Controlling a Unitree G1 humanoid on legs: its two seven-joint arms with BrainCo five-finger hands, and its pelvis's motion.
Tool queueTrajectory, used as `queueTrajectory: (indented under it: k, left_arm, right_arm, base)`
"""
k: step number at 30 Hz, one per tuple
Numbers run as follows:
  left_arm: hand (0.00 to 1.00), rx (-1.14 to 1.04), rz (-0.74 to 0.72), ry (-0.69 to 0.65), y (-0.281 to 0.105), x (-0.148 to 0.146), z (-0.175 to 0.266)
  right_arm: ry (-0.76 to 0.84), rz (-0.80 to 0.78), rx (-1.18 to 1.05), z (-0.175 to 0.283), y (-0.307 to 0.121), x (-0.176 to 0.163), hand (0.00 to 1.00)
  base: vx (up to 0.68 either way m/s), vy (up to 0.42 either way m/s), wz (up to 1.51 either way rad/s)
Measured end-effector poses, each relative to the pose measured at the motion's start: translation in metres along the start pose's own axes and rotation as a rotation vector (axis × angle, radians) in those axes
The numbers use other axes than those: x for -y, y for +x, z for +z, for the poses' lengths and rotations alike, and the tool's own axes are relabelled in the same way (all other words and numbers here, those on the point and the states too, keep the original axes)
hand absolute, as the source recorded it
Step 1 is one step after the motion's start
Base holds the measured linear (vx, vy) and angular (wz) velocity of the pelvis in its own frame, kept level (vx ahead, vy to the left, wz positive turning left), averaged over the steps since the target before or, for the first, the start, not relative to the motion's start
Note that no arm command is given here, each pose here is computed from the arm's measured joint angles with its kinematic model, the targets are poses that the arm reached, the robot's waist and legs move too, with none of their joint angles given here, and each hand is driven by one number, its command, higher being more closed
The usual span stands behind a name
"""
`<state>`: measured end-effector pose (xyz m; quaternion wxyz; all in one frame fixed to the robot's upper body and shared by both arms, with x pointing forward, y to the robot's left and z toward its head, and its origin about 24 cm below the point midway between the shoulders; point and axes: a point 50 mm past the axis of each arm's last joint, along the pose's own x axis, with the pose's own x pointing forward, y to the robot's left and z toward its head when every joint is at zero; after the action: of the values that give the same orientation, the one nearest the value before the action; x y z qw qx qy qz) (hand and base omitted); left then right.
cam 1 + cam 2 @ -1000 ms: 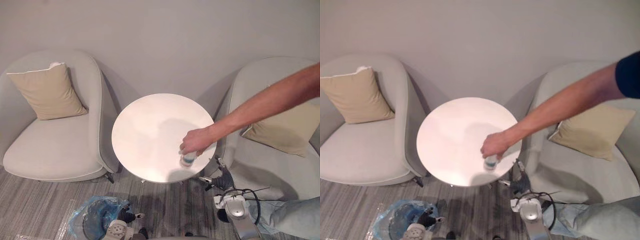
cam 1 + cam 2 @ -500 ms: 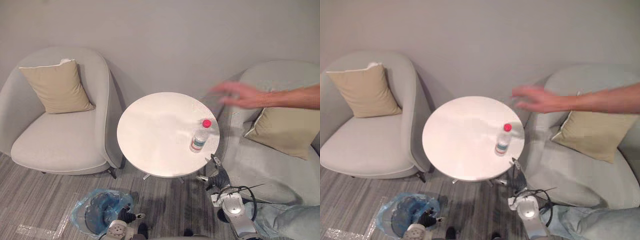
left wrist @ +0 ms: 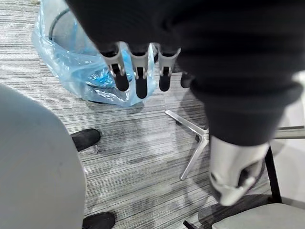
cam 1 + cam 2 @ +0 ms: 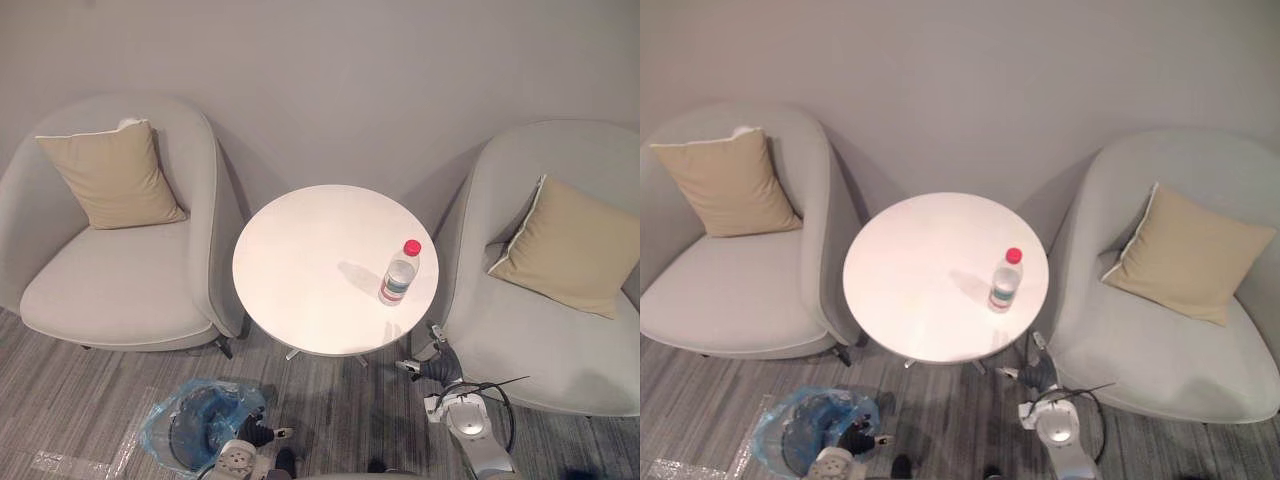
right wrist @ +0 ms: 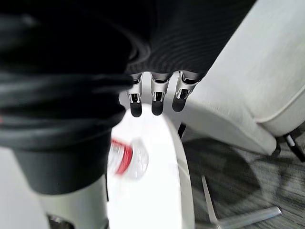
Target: Gather rubbish on tea table into small bin, then transfer packed bag to large trash can.
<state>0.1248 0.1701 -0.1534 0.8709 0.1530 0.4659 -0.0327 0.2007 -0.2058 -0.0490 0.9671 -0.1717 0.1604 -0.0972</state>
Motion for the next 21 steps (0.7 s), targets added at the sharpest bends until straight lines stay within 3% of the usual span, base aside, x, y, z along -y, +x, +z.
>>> queueTrajectory:
  k: [21]
  left_arm:
    - [0.00,0.027,0.006,-0.036,0.000,-0.001,0.006]
  right_arm:
    - [0.190,-0.198,0.073,0.044,0.044,0.018,0.00]
  base:
    - [-0.01,-0.003,0.03]
